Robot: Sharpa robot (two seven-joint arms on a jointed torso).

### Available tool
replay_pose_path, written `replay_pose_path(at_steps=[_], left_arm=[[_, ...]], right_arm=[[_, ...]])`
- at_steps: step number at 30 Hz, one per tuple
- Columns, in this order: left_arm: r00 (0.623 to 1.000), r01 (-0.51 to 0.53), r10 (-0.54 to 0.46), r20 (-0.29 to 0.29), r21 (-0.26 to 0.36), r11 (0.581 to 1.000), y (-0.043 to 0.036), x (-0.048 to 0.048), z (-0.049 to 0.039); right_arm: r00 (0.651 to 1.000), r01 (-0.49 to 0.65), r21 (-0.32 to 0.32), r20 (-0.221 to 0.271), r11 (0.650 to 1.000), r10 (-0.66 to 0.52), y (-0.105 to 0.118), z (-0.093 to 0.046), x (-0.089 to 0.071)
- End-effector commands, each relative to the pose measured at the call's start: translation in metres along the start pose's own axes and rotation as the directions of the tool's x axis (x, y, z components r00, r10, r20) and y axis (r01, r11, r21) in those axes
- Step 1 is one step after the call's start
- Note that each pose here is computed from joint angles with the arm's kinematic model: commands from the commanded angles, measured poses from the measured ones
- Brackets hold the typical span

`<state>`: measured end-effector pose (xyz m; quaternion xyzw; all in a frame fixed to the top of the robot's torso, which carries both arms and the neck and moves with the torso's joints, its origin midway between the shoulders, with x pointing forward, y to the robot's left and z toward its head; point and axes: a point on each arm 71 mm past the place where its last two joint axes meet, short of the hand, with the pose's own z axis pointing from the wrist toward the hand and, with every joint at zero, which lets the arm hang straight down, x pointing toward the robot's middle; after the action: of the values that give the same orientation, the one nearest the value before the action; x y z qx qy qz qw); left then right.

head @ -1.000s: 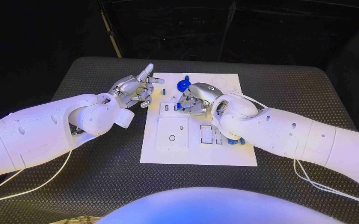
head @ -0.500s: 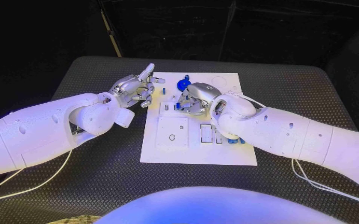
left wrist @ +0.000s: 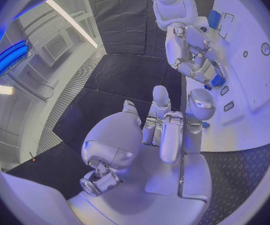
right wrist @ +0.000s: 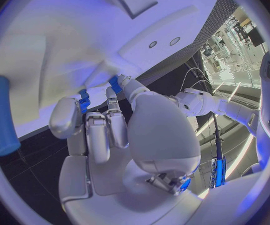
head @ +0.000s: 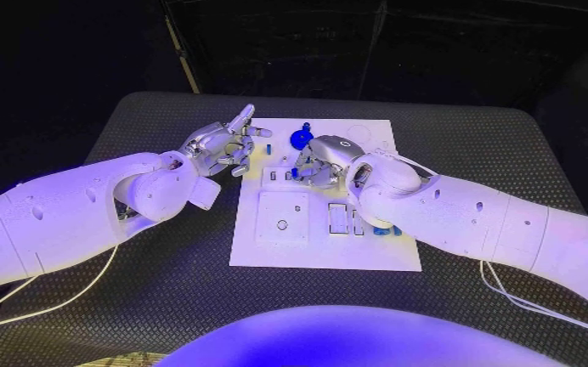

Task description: Assemble the parts on the task board

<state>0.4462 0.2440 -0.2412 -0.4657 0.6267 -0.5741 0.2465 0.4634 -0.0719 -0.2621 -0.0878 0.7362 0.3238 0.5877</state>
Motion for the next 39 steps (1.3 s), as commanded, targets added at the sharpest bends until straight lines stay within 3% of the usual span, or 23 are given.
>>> replay_pose_path(at_steps=[1,23,39], left_arm=[[1.000,-0.006,0.006,-0.022,0.012,1.000,-0.0019,0.0022,0.0007],[1.000,-0.005,0.006,-0.024,0.010,1.000,-0.0017,0.0025,0.0009],[1.000,-0.005,0.006,-0.024,0.008,1.000,-0.0015,0.0021,0.0011]], right_arm=[[1.000,0.023,0.015,-0.017,1.000,-0.023,-0.0012,-0.0006,0.0013],[0.998,0.046,0.033,-0.048,0.998,-0.044,-0.0025,-0.0003,0.0036],[0.998,0.044,0.022,-0.034,0.999,-0.043,-0.0009,-0.0003,0.0027]])
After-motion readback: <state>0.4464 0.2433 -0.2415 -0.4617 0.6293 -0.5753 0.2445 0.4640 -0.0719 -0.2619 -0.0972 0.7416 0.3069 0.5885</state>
